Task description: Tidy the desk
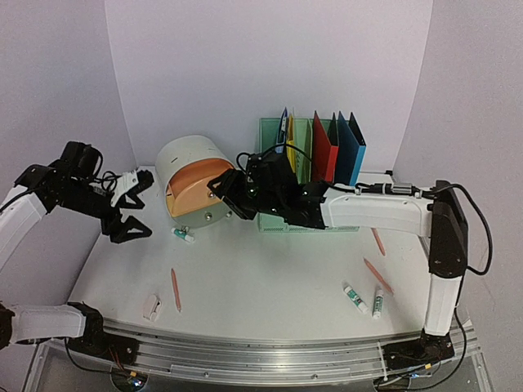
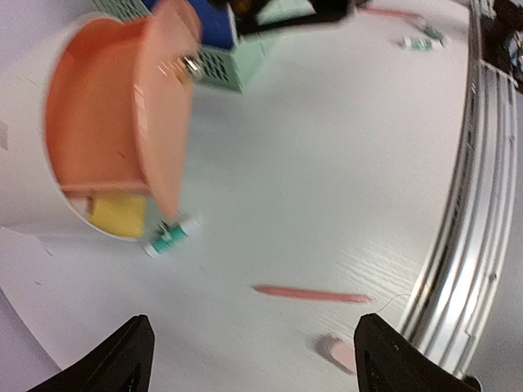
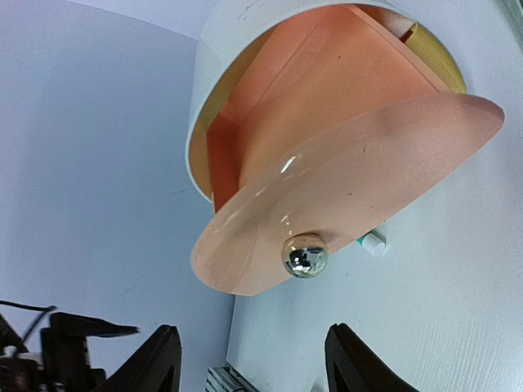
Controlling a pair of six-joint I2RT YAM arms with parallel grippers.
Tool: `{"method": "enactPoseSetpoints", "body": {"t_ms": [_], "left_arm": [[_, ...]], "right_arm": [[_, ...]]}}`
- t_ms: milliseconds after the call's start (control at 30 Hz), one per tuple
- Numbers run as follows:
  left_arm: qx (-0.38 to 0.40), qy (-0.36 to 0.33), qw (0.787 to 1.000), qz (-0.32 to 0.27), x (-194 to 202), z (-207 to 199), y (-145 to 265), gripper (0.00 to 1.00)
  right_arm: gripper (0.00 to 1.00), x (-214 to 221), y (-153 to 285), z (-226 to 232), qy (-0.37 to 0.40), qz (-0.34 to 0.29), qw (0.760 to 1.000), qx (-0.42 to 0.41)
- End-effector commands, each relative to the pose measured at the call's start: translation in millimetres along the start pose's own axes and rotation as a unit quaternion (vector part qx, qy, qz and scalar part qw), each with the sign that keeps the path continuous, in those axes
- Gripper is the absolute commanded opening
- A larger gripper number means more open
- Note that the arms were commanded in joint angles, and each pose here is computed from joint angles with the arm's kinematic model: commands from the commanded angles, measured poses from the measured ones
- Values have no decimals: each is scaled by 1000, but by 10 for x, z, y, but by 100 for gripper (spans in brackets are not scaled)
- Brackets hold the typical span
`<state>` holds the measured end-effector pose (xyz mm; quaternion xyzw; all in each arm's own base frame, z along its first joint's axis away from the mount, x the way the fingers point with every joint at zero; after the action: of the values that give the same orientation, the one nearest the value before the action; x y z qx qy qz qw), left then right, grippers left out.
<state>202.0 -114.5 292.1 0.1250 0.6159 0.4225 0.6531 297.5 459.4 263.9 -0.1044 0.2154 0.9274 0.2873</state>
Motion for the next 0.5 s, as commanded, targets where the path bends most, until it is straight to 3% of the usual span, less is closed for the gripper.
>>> {"method": "enactPoseSetpoints", "body": {"t_ms": [0,100,233,367,467], "left_arm": [[173,-18,975,136,506,-479,-288,81],[205,-91,960,166,573,-737,-418,81],[232,-288,923,101,662,-1067,-425,88],[267,-473,838,58,867,-1175,-486,88],[312,-583,750,23,988,-1246,-513,90]], "right_arm": [[63,-90,202,109,37,-19,999,12],[64,-121,272,53,42,-35,998,27],[64,-136,329,-18,54,-45,997,39],[64,-120,338,-67,64,-42,996,45],[65,-115,352,-101,66,-42,996,49]]}}
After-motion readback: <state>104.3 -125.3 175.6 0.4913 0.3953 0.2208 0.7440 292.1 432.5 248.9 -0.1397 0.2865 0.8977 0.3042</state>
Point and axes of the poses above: each gripper's point midway between its finger pads, its own y axis back along the fingers, its own z axis along the line the jaws close on, x = y × z, the point moved 6 cm from there along y, back along the fingers, and after that the axes turned 6 degrees about -y, right-handed, at the moved point
